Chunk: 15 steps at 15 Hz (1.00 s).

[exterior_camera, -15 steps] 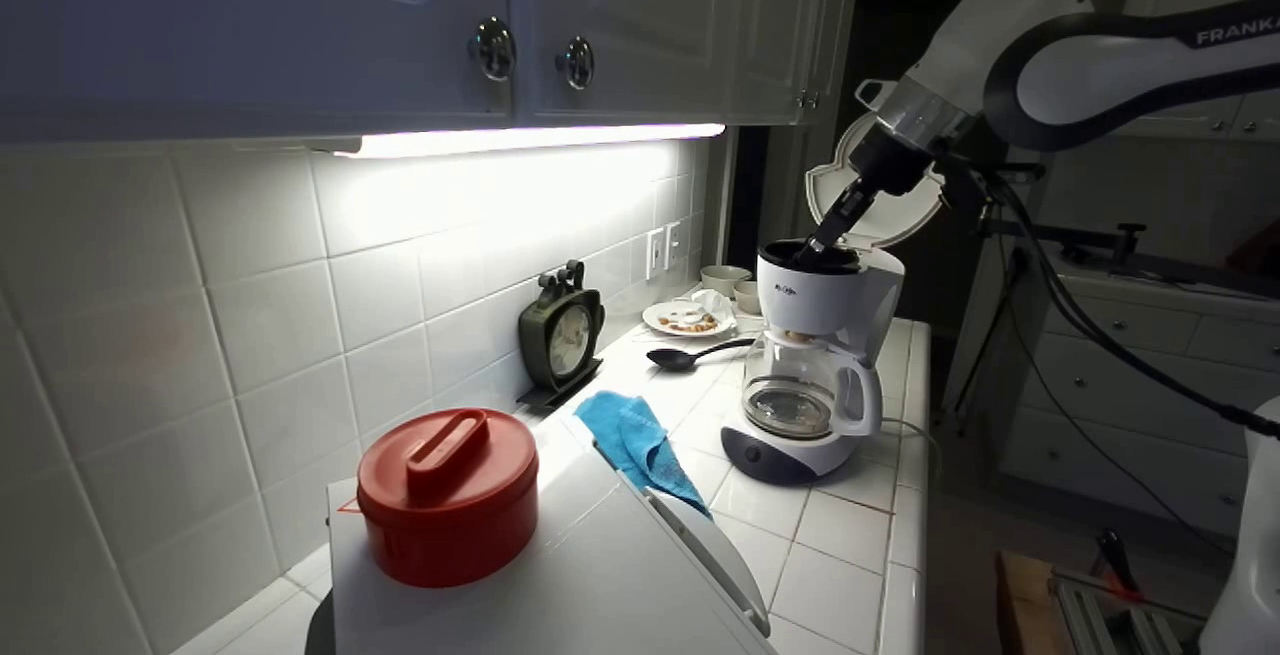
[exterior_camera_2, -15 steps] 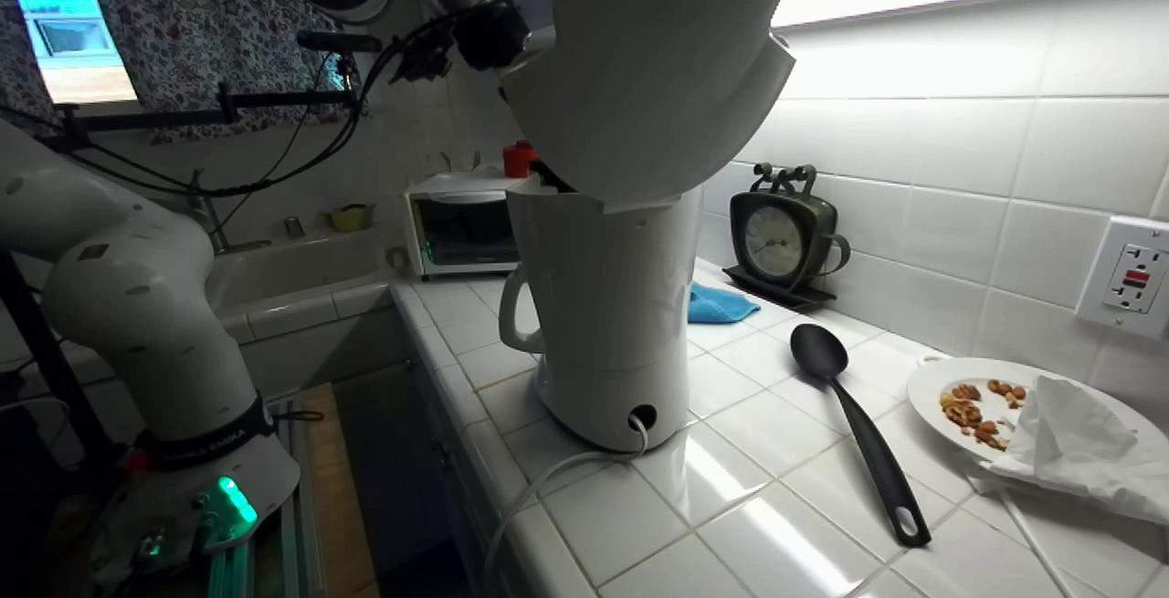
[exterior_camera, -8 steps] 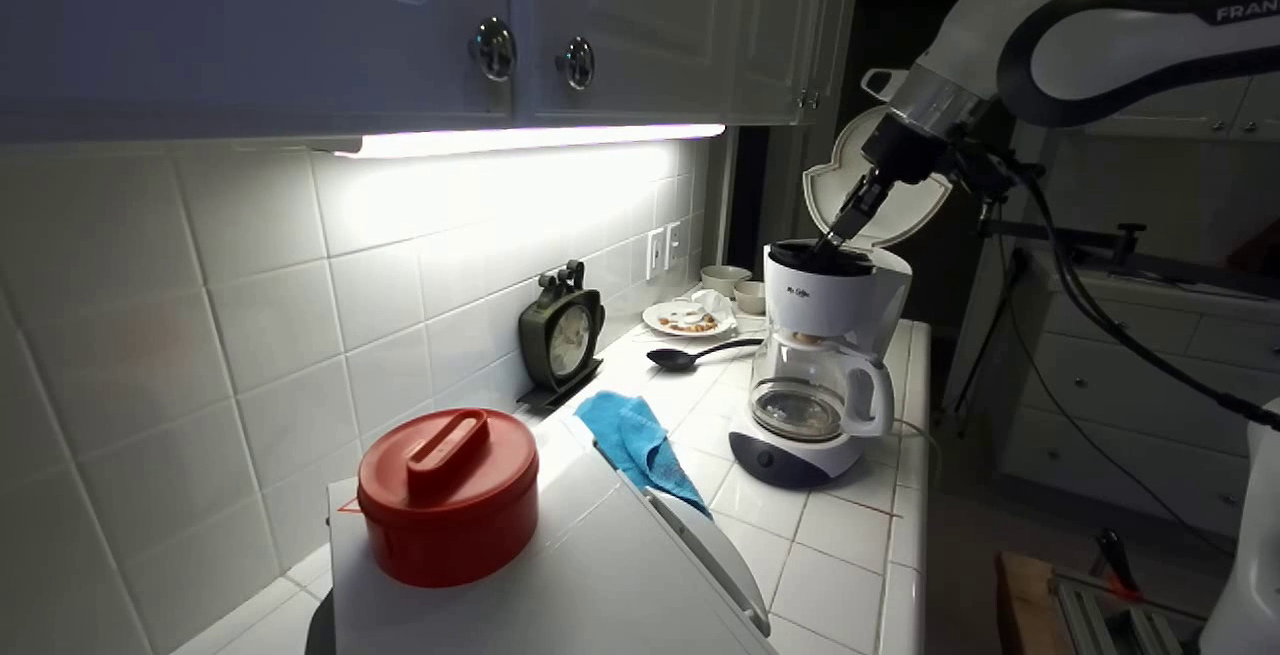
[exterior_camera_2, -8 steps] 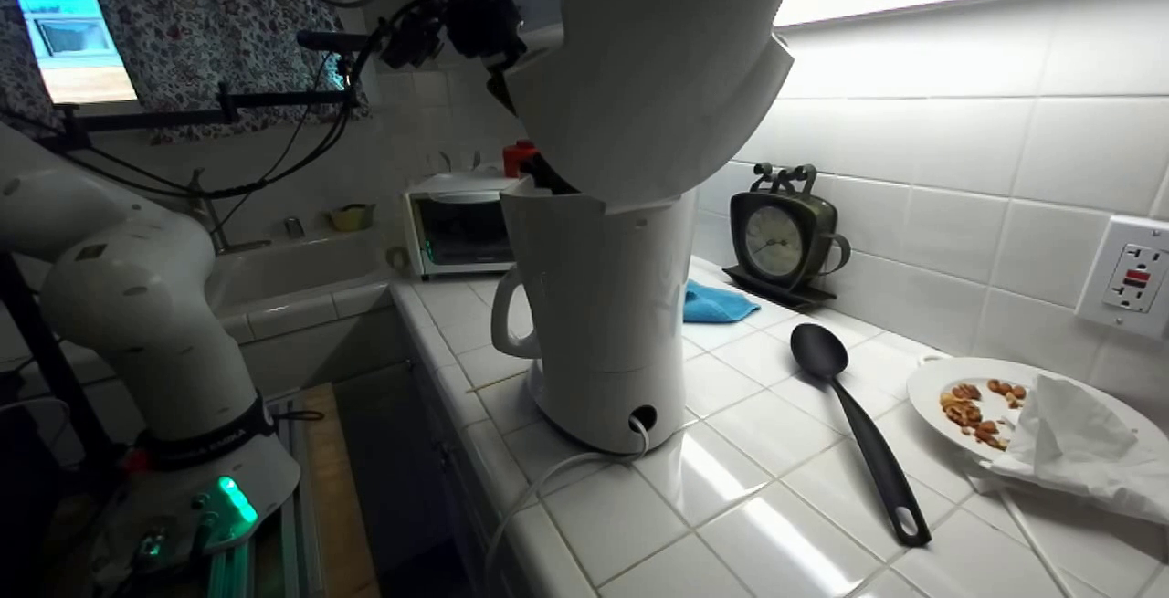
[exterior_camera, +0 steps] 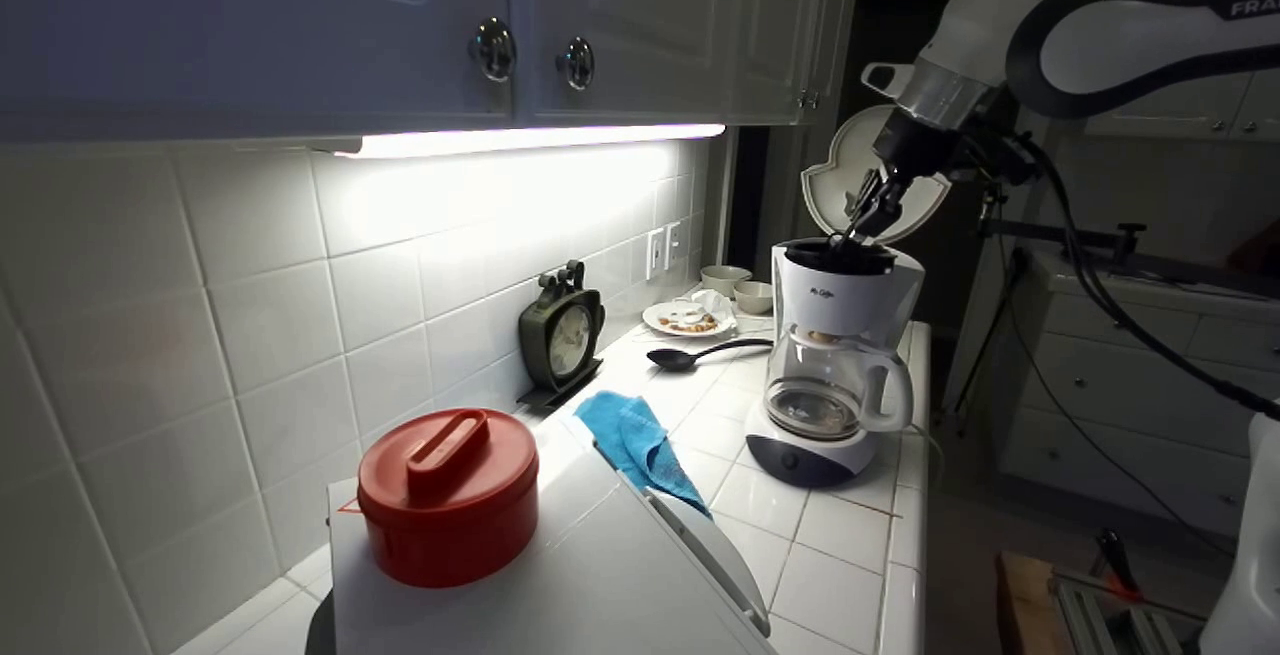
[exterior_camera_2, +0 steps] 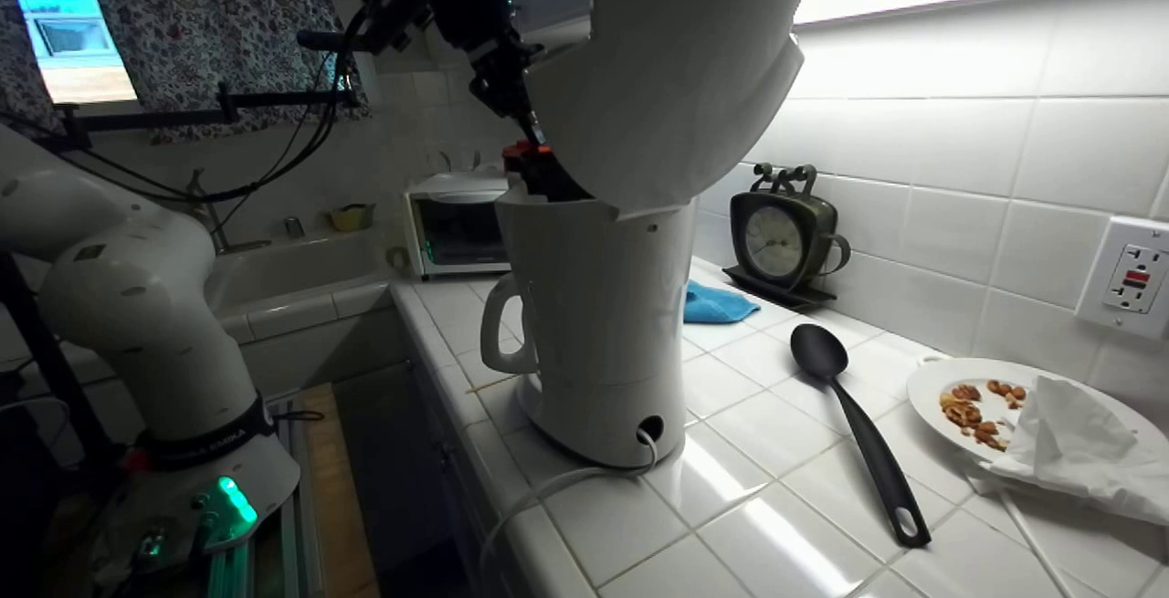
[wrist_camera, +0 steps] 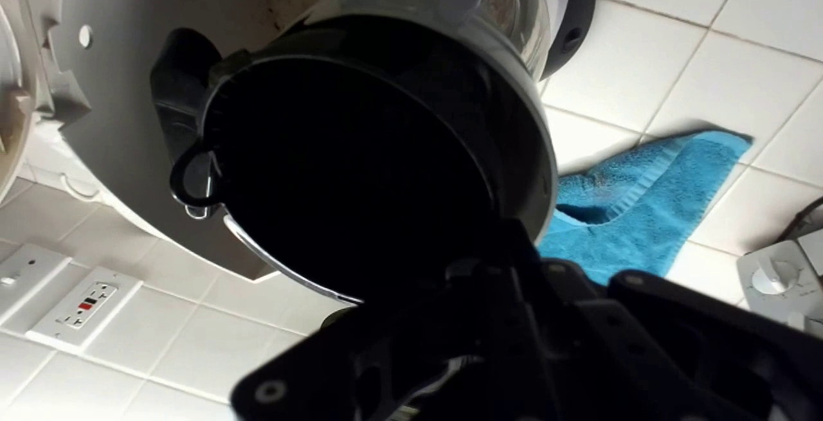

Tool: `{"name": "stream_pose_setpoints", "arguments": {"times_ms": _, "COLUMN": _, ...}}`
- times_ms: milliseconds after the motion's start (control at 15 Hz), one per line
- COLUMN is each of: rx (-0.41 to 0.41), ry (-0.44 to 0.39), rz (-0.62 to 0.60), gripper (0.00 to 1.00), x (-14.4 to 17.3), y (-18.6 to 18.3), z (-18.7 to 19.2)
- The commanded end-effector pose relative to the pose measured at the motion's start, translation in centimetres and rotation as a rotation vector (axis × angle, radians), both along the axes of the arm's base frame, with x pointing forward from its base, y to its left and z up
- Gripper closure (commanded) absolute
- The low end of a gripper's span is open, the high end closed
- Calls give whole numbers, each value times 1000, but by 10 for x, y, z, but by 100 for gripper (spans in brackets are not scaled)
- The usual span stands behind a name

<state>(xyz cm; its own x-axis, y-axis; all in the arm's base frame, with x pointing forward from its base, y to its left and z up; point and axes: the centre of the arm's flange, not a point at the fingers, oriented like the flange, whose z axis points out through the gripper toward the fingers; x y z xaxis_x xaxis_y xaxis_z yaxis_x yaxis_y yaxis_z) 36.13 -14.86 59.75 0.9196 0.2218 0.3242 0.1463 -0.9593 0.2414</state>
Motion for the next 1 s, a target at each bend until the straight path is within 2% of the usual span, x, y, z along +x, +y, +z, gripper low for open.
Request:
{"name": "stream_pose_setpoints", "arguments": {"times_ms": 0, "rx": -96, "ry": 23, "rz": 37, "gripper": 99, "x": 0, "y": -10, "z": -1}}
{"name": "stream_pose_setpoints", "arguments": {"times_ms": 467, "rx": -143, "ry": 12, "rz": 58, "gripper": 99, "x": 8, "y": -5, "z": 10}}
{"name": "stream_pose_setpoints", "arguments": {"times_ms": 933, "rx": -163, "ry": 56, "rz": -80, "gripper": 99, "x": 24, "y": 14, "z": 12}}
